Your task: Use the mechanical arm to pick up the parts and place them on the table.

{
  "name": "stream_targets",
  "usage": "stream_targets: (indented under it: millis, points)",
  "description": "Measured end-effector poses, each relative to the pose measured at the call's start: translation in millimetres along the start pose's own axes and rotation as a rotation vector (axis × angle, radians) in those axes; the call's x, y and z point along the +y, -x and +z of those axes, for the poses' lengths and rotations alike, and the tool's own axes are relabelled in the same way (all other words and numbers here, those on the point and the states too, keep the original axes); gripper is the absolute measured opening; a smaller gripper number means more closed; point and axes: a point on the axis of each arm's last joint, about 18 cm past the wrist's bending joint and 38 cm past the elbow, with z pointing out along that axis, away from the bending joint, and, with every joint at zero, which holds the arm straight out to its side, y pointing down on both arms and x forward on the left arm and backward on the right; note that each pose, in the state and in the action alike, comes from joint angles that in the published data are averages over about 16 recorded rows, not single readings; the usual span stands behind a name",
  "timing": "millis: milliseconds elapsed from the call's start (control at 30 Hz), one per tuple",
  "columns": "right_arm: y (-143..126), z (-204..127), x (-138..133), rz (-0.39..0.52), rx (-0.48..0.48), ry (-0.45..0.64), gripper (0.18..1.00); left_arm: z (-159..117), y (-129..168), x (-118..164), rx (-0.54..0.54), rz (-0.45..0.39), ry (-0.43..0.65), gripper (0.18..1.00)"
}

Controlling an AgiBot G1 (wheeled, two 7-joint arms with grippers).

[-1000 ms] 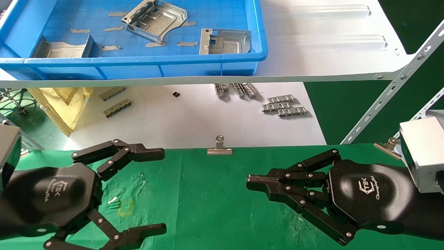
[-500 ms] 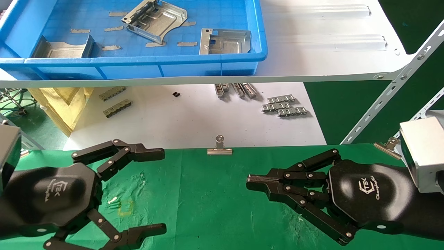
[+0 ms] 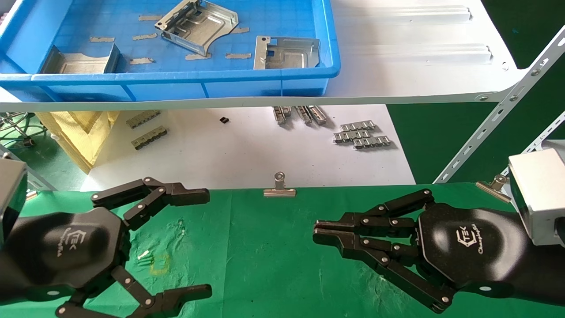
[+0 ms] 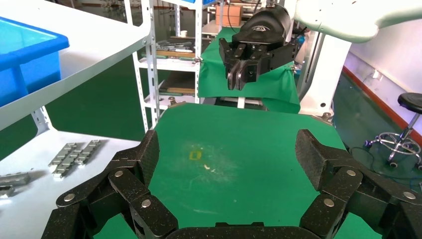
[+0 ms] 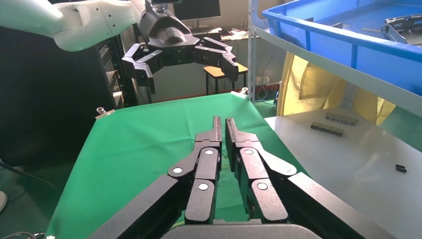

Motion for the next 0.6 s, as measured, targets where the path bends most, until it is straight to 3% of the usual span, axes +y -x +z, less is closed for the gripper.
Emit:
stream_targets:
  millis: [267, 600]
  points:
    - [0.0, 0.0, 0.0, 0.000, 0.000, 0.000, 0.286, 9.8, 49.8, -22.4, -0.084, 0.059, -0.041, 1.001]
    - [0.0, 0.0, 0.0, 0.000, 0.000, 0.000, 0.455, 23.5, 187.2, -85.1, -0.438, 0.108, -0.071, 1.001]
